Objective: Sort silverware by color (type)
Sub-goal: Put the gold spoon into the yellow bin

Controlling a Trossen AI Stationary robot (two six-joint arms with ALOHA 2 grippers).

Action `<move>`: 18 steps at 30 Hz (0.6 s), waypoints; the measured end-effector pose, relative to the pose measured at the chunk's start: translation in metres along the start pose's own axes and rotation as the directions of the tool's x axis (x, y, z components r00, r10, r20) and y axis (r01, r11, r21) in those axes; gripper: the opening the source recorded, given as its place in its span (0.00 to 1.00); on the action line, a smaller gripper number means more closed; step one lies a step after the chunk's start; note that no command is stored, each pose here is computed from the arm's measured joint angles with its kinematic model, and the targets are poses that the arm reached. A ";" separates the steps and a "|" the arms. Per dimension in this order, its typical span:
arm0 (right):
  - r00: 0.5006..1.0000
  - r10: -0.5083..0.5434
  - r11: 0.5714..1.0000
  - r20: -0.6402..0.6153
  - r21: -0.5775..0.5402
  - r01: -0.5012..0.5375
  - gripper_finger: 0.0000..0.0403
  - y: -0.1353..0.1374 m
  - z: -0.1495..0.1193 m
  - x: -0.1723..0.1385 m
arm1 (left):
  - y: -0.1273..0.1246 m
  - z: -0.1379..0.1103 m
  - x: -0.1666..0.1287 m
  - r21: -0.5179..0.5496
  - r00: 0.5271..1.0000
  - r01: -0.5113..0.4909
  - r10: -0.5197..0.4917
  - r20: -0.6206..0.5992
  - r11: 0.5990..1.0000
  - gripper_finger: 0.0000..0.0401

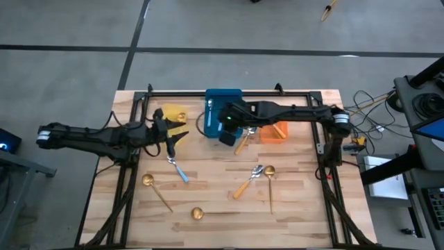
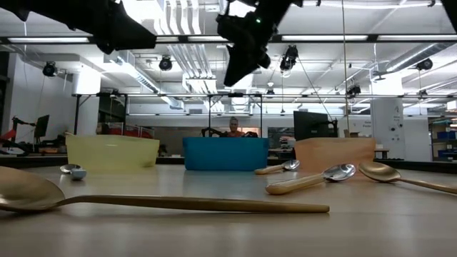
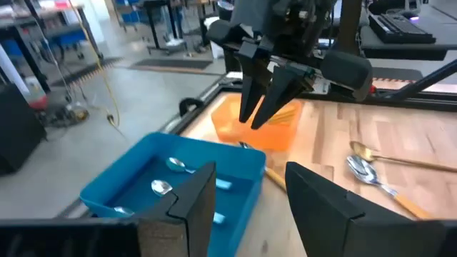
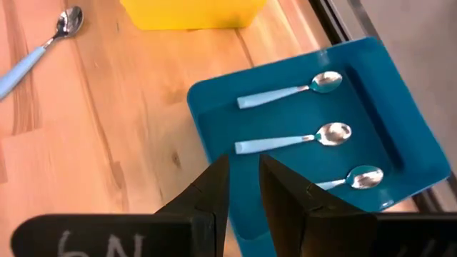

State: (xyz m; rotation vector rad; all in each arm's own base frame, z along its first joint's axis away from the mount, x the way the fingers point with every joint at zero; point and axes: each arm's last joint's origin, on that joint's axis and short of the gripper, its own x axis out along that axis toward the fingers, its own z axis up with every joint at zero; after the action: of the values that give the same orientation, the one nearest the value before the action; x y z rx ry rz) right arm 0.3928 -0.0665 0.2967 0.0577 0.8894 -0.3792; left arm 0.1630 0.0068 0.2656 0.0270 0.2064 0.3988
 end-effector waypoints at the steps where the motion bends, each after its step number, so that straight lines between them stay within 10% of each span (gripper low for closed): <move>1: 1.000 0.001 1.000 0.006 0.009 -0.001 0.17 0.000 -0.007 0.001 | -0.001 -0.001 0.001 -0.010 1.000 0.003 -0.003 -0.008 1.000 0.38; 12: 0.982 0.033 0.999 0.186 -0.033 -0.028 0.17 -0.002 -0.063 -0.007 | -0.009 -0.007 0.014 -0.198 0.995 0.078 -0.090 -0.051 0.977 0.38; 18: 0.931 0.039 0.993 0.362 -0.119 0.005 0.17 -0.006 -0.076 -0.021 | -0.022 -0.015 0.026 -0.499 0.965 0.155 -0.240 -0.111 0.852 0.38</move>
State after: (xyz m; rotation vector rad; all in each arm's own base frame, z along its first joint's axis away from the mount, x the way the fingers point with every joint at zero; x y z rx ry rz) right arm 0.3221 -0.0505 0.2651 -0.1121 0.5407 -0.3067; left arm 0.1913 -0.0033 0.2443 -0.5278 0.2691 0.2363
